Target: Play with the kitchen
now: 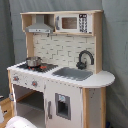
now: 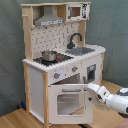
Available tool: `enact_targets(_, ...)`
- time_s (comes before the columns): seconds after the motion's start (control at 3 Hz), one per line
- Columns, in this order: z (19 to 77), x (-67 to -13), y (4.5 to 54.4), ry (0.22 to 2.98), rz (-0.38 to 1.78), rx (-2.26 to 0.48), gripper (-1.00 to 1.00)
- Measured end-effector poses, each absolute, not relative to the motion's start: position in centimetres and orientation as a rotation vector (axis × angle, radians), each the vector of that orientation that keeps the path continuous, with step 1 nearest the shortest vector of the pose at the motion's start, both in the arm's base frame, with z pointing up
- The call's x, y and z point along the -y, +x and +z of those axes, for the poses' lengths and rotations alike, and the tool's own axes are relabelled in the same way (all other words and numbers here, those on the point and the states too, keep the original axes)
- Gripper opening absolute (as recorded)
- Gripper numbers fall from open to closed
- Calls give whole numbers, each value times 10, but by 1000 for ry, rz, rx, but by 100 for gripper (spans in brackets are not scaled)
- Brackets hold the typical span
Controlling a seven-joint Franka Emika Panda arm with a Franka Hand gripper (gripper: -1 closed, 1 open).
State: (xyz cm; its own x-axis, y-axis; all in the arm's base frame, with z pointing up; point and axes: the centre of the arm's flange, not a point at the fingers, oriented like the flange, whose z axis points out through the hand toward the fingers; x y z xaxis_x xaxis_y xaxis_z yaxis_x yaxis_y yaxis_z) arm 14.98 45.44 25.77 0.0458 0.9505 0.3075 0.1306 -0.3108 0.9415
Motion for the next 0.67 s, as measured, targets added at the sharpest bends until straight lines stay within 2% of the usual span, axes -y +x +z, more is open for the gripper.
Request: enact_targets(0.67, 250, -441, 172, 1707, 1422, -944, 100)
